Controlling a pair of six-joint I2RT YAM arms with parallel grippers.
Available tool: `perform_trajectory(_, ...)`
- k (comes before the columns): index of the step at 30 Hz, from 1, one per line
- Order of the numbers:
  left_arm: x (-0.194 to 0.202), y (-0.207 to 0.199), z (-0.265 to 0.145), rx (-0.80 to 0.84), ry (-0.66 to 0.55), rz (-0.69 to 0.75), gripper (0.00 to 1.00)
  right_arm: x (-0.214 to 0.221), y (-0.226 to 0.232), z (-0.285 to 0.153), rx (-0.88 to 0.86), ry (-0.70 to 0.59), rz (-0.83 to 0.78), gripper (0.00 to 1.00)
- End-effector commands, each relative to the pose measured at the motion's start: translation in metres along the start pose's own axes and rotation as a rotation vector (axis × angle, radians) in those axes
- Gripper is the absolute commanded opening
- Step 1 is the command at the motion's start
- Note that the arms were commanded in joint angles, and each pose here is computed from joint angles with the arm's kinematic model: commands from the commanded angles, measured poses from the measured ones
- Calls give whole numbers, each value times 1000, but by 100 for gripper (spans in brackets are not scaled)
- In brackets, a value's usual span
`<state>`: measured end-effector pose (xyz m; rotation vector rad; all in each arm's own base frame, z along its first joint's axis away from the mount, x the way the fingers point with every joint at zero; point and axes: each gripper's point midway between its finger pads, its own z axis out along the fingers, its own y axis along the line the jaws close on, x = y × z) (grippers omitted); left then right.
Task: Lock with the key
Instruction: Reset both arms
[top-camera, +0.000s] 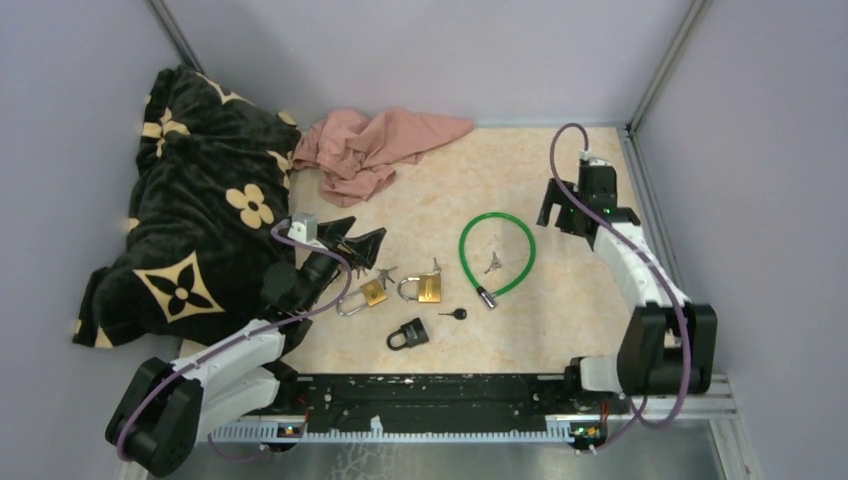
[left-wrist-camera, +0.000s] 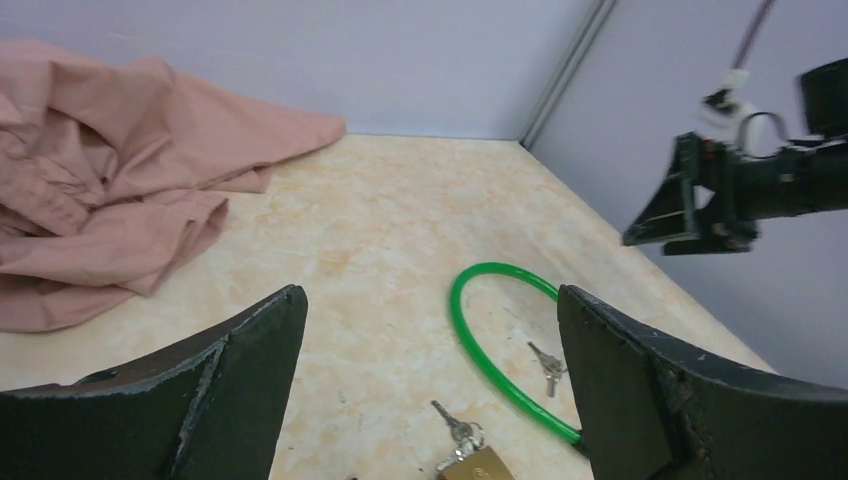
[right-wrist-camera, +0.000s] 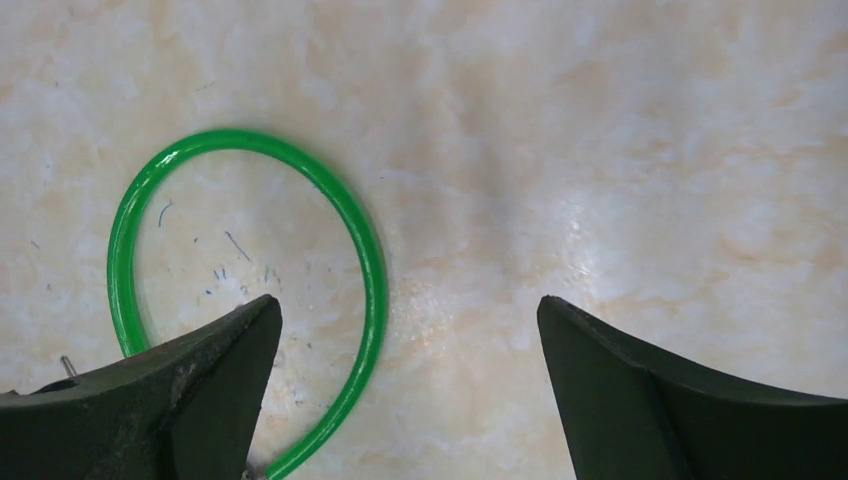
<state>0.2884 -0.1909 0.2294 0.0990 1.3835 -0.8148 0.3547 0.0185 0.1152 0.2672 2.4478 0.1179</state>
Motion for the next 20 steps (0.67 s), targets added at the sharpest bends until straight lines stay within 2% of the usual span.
perform_trajectory(1,-23,17,-3,-74,-95,202,98,-35,-30,-37,146,-332,131,98)
perform_trajectory(5,-37,41,-9,-161,-120,329,99,-25,-45,-45,166,-490,222,98)
perform_trajectory(11,-41,74,-25,-253,-79,495,99,6,-56,-43,177,-528,240,98)
perform_trajectory(17,-44,141,-68,-491,-22,477,99,30,-60,-32,162,-528,270,98)
perform_trajectory(20,-39,162,-89,-563,2,464,99,36,-61,-28,162,-526,271,98)
